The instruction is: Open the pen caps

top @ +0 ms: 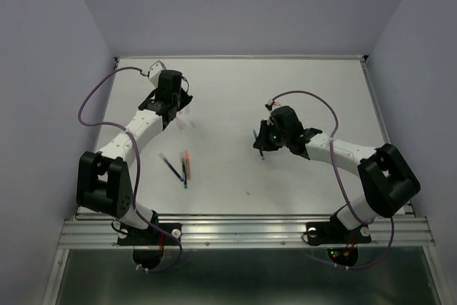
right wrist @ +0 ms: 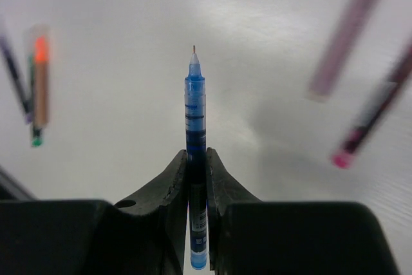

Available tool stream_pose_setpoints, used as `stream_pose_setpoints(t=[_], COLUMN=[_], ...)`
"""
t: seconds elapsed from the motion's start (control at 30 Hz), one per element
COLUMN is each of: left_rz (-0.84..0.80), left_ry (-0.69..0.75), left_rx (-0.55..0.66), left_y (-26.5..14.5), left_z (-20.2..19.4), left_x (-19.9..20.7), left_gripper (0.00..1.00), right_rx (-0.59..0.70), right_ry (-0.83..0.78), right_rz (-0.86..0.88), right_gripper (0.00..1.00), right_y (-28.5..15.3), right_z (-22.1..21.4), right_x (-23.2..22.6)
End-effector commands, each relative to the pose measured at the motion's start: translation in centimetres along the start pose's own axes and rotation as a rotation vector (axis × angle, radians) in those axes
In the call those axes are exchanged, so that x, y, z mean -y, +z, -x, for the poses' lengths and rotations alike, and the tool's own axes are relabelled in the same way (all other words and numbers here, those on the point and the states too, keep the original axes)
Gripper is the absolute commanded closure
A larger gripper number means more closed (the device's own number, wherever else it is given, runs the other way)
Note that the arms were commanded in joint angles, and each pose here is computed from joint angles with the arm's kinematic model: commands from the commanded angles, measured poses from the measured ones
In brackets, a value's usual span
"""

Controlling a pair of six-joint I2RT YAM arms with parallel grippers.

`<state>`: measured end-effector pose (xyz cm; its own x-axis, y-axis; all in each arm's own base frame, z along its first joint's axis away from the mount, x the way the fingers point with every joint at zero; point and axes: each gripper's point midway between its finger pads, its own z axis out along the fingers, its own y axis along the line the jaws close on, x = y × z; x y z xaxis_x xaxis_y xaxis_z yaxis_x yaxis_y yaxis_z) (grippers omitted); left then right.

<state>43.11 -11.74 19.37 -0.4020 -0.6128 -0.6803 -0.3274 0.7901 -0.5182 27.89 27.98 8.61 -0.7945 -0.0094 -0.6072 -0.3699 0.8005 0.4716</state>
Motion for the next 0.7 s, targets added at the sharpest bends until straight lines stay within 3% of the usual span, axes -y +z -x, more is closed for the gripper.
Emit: stream_pose_setpoints(t=[0.0, 0.13, 0.23, 0.43, 0.67], left_rz=[0.121, 0.170, 0.202, 0.222, 0.257], left_ry=[0.085, 0.117, 0.136, 0.144, 0.159], left_rx=[-0.107, -0.144, -0.168, -0.213, -0.235], left_y=[0.6, 0.9, 1.3, 2.3, 3.2], left_z=[-4.3, -6.1, -7.1, -8.6, -9.2], left_x=[-4.8, -7.0, -8.1, -8.7, -9.3], left_gripper=[1.00, 1.00, 1.00, 1.00, 1.00], right_rx=[0.131, 0.166, 0.162, 0.159, 0.156], right_ry=[0.086, 0.083, 0.125, 0.118, 0.118], right_rz=[-0.339, -0.555, -0.603, -0.662, -0.693], right_gripper=[0.97, 0.94, 0.91, 0.85, 0.67], right_y=[-0.8, -2.2, -2.4, -2.4, -2.6], right_z=[4.3, 5.6, 5.9, 6.1, 6.3], right_x=[8.1, 13.3, 15.8, 17.5, 18.2])
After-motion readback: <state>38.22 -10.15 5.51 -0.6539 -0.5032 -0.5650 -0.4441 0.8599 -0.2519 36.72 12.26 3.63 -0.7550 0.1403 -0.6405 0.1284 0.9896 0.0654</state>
